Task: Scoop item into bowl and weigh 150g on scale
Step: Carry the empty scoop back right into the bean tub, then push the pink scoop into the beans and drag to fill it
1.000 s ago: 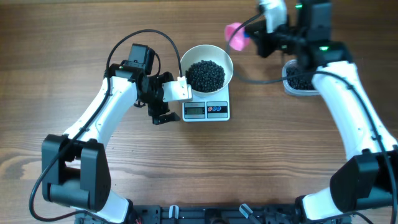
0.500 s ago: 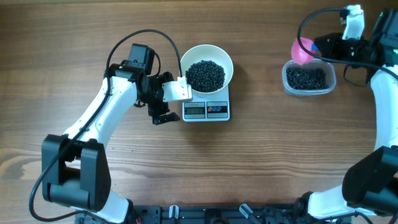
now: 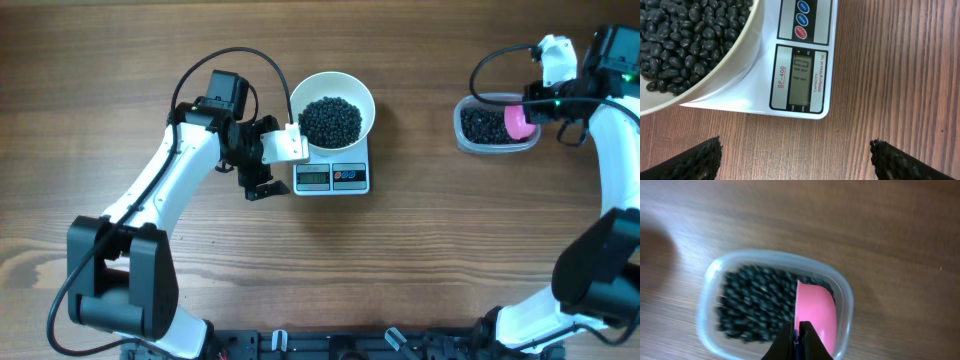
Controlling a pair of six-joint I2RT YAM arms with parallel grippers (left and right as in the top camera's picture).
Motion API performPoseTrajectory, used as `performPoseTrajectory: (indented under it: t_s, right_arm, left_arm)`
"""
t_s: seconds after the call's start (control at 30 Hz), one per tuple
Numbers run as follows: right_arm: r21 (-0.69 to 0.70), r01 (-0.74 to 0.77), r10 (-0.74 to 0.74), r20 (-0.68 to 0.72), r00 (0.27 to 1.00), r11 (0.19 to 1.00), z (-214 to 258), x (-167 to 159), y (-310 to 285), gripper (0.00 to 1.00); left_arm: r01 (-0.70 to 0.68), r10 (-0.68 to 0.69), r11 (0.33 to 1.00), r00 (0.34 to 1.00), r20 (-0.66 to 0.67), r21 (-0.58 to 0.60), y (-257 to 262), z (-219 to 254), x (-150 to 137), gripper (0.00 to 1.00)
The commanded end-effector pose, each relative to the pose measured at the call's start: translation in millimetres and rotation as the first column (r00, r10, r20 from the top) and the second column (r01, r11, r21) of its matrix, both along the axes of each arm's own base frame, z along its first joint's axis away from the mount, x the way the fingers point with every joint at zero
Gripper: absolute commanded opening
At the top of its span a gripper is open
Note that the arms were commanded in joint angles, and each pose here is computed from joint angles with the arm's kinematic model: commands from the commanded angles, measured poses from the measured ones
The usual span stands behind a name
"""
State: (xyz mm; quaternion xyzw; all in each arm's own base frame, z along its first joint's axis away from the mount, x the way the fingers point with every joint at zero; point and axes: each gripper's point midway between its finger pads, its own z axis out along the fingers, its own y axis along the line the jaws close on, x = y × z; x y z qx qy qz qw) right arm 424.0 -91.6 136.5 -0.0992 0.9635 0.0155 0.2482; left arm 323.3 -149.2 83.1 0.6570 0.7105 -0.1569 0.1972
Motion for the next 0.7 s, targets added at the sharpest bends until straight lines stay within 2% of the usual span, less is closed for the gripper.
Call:
performPoseTrajectory:
  t_s: [0.0,0.1,0.2,0.3,0.4,0.67]
  right_arm:
    - [-0.058,-0.013,0.010,-0.064,0.998,0.998,-24,2,-12,0.04]
    - [-0.011,0.034,-0.035,-0.109,0.993,0.999,-44,2,-10,0.04]
    - [0.103,0.058,-0.045,-0.130,0.991,0.993,-56,4,5,0.04]
    - [0.268,0.089,-0.053,-0.137,0.989,0.959,-60,9,28,0.04]
    - [0.370,0.110,-0.067,-0.129,0.989,0.923,-56,16,41,0.04]
    - [0.399,0.176,-0.131,-0.138,0.982,0.900,-53,20,38,0.04]
  left_arm:
    - [-0.003,0.003,1.000,1.000,-0.009,-0.023,-3,2,-3,1.00]
    - [-0.003,0.003,1.000,1.000,-0.009,-0.023,-3,2,-3,1.00]
    - [-0.003,0.003,1.000,1.000,-0.009,-0.023,-3,2,-3,1.00]
    - [-0.003,0.003,1.000,1.000,-0.010,-0.023,-3,2,-3,1.00]
    - [-0.003,0.003,1.000,1.000,-0.009,-0.023,-3,2,-3,1.00]
    - [-0.003,0.003,1.000,1.000,-0.009,-0.023,-3,2,-3,1.00]
